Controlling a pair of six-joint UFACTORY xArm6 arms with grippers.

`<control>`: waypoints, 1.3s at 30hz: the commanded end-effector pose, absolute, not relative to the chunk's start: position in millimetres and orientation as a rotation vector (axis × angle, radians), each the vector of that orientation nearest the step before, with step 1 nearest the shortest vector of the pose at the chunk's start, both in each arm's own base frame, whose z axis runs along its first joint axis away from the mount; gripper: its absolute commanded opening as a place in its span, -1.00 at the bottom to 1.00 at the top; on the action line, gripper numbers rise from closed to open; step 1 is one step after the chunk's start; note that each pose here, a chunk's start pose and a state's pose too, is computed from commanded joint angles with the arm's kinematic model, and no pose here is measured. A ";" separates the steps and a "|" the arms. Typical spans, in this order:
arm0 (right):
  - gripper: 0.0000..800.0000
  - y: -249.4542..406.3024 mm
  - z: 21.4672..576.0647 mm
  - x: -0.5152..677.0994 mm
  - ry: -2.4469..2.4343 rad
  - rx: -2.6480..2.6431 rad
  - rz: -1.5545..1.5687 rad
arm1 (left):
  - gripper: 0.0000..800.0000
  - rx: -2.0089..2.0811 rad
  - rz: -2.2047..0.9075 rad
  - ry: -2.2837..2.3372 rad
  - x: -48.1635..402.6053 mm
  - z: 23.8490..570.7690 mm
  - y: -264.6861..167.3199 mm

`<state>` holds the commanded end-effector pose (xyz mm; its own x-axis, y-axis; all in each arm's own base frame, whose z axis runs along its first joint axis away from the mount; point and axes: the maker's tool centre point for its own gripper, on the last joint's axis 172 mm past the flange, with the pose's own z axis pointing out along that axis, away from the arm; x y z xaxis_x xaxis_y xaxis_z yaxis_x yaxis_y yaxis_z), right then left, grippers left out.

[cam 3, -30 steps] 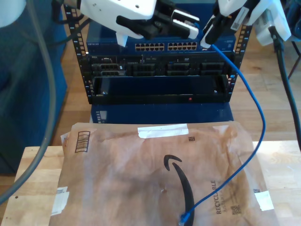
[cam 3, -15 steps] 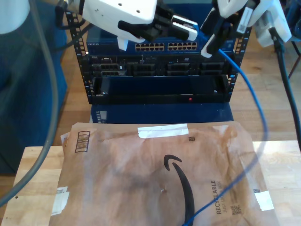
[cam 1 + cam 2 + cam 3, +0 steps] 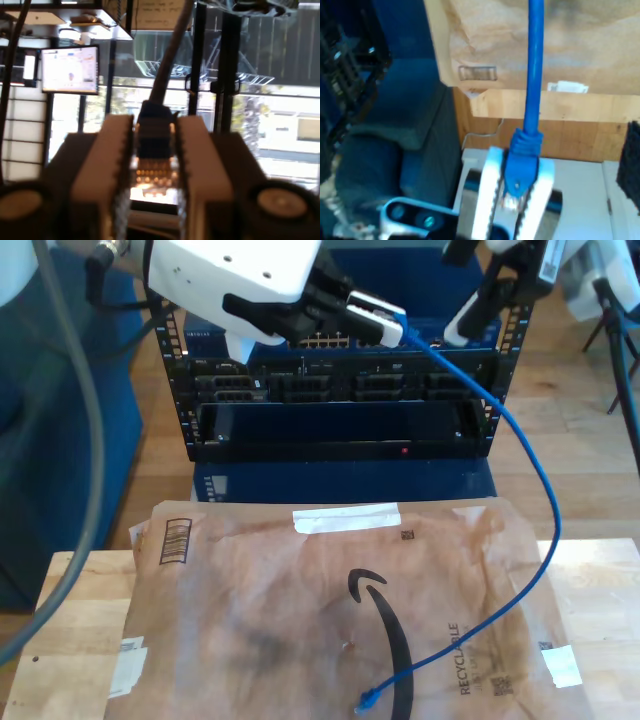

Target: Grab the cable and plug it in

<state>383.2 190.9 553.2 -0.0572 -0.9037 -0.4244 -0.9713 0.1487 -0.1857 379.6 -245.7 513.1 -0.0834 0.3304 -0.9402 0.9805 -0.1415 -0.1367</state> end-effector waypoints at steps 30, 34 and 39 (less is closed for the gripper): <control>0.73 227.2 589.9 372.6 1.340 -1.651 -0.172 | -0.99 1.098 -1.834 1.406 400.7 550.3 -191.6; 0.74 254.2 601.6 343.7 1.240 -1.675 -0.134 | -0.99 1.083 -1.887 1.338 393.3 567.9 -184.0; 0.74 252.8 600.1 330.4 1.181 -1.697 -0.148 | -0.99 1.079 -1.947 1.267 387.1 576.1 -181.8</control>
